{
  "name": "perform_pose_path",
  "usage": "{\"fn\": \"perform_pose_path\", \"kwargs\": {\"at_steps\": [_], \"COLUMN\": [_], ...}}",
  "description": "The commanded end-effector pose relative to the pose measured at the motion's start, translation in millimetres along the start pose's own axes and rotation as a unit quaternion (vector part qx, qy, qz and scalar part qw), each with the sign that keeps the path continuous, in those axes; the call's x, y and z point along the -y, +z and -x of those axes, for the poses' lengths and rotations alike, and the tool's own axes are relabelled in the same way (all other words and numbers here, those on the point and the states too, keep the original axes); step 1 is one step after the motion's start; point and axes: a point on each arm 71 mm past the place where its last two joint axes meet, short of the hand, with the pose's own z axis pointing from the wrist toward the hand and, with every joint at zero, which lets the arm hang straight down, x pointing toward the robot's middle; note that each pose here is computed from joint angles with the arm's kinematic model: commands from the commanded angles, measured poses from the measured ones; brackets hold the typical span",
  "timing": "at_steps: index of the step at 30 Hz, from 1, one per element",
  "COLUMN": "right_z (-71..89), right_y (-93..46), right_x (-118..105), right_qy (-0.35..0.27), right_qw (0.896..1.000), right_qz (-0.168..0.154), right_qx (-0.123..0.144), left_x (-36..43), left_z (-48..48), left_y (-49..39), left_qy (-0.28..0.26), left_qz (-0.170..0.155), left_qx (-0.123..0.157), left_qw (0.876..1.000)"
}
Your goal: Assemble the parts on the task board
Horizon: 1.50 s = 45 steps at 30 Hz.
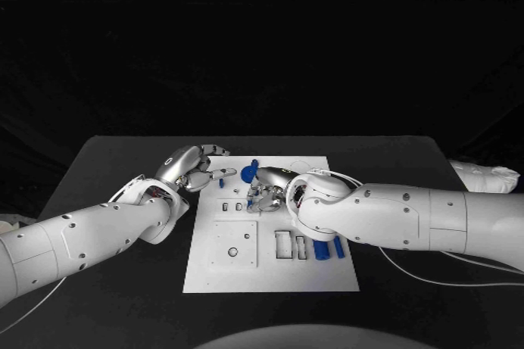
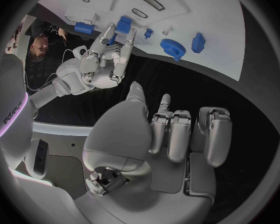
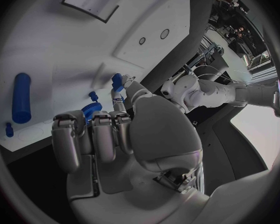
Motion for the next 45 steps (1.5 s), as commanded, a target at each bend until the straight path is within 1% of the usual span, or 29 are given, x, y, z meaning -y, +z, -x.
{"fn": "perform_pose_path", "kwargs": {"at_steps": [1,10,21,31,36,41,43,45], "right_z": [-1.2,-0.5,-2.1,-1.2,1.5,4.3,7.4,13.2], "right_y": [0.6,1.4,1.3,-0.2,-2.5,-6.7,-10.2,-14.9], "right_x": [-2,2,2,3,4,8,10,12], "right_qy": [-0.015,-0.020,-0.022,-0.017,-0.004,0.035,0.056,0.082], "right_qw": [1.000,1.000,1.000,1.000,1.000,0.999,0.998,0.995], "right_qz": [0.010,0.007,0.004,0.009,0.018,0.017,0.019,0.024], "right_qx": [-0.006,-0.004,-0.011,-0.004,0.013,0.025,0.036,0.054], "left_x": [2.7,3.3,3.3,2.9,2.7,3.5,4.1,4.5], "left_z": [-1.2,-0.9,-1.4,-0.7,-0.2,0.3,0.9,2.2], "left_y": [0.6,0.4,1.1,0.5,-0.1,-1.0,-2.1,-3.7], "left_qy": [0.000,0.006,0.008,0.008,0.009,0.008,0.005,0.000], "left_qz": [-0.010,-0.015,-0.016,-0.016,-0.016,-0.016,-0.014,-0.010], "left_qx": [-0.005,-0.005,-0.006,-0.005,-0.004,-0.003,-0.002,-0.002], "left_qw": [1.000,1.000,1.000,1.000,1.000,1.000,1.000,1.000]}}
